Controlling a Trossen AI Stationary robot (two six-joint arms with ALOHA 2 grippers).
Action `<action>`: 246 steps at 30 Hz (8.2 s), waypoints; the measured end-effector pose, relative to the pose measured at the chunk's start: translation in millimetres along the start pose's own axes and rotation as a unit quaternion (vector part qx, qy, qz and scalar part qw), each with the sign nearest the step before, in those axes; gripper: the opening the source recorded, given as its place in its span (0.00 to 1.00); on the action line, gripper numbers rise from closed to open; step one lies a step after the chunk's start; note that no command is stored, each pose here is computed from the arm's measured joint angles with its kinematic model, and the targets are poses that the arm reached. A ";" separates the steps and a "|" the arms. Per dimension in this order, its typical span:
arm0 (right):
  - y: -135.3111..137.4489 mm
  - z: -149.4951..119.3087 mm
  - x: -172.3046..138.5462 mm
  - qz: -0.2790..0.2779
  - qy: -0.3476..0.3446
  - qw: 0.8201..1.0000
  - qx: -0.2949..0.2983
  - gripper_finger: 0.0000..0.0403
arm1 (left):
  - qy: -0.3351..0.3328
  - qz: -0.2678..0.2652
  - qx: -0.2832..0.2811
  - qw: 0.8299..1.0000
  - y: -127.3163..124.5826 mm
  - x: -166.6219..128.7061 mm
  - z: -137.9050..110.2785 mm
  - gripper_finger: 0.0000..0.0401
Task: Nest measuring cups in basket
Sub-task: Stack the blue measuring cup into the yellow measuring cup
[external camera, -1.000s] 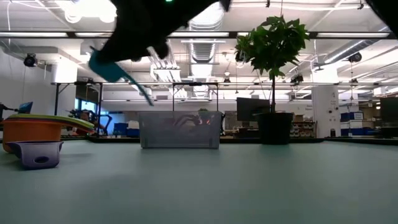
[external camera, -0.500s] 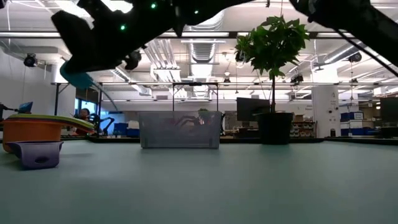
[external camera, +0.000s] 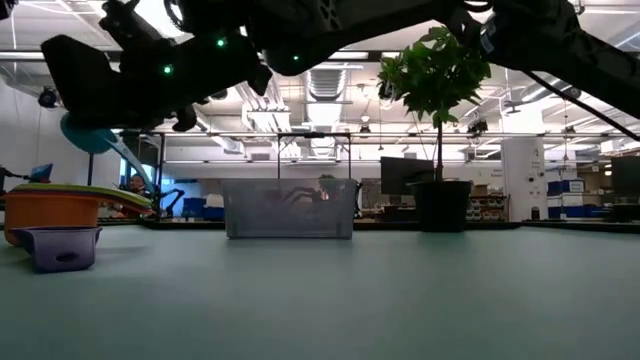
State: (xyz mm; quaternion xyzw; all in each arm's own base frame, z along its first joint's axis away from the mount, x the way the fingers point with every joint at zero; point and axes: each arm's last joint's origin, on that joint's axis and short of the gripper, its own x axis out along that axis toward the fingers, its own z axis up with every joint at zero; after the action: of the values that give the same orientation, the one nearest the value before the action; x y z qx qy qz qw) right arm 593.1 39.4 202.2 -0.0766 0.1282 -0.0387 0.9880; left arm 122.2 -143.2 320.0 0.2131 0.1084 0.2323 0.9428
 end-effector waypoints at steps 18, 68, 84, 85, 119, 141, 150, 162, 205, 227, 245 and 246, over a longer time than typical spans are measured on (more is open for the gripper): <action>0.8 -9.1 10.2 0.023 -0.058 0.998 0.017 0.02 | 0.000 0.000 0.003 1.000 -0.1 0.1 0.0 0.11; -0.1 -16.4 8.7 0.054 0.001 0.994 -0.096 0.15 | -0.009 0.011 0.004 1.000 0.5 0.1 0.6 0.11; 2.7 23.4 -32.0 0.094 0.096 0.974 -0.184 0.08 | 0.000 -0.002 -0.016 1.000 -1.2 0.1 1.1 0.11; 3.4 28.0 -38.1 0.097 0.109 0.971 -0.189 0.06 | 0.000 -0.002 -0.019 1.000 -1.2 0.1 1.1 0.11; 28.5 -5.2 -206.1 0.082 0.056 0.981 -0.167 0.02 | 0.025 0.052 -0.037 0.998 -19.9 26.4 2.3 0.10; -4.4 -2.8 -315.7 0.092 -0.119 0.970 -0.191 0.02 | 0.558 0.208 -0.229 0.771 107.7 163.3 -97.3 0.10; -3.7 -4.8 -313.9 0.094 -0.114 0.970 -0.193 0.02 | 0.613 0.252 -0.224 0.715 109.8 154.7 -142.4 0.10; -3.8 -4.2 -314.0 0.093 -0.117 0.971 -0.186 0.02 | 0.640 0.229 -0.268 0.683 85.5 144.4 -188.5 0.10; -4.0 -4.5 -313.7 0.091 -0.114 0.973 -0.178 0.02 | 0.627 0.222 -0.264 0.699 65.4 141.3 -175.0 0.00; -3.9 -4.9 -313.6 0.091 -0.112 0.974 -0.176 0.02 | 0.576 0.163 -0.232 0.767 47.9 147.9 -139.8 0.00; -3.9 -5.4 -313.5 0.092 -0.109 0.974 -0.175 0.02 | 0.591 0.112 -0.235 0.764 23.0 155.7 -142.2 0.00; -3.9 -5.4 -313.5 0.092 -0.109 0.974 -0.175 0.02 | 0.592 0.106 -0.237 0.763 21.8 156.0 -140.4 0.00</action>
State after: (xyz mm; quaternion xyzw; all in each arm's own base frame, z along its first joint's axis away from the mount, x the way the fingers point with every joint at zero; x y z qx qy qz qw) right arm 289.2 64.9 275.2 -0.2402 0.0309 0.0838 0.9666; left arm 206.6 -0.9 189.1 -0.1870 0.5634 0.4292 0.6807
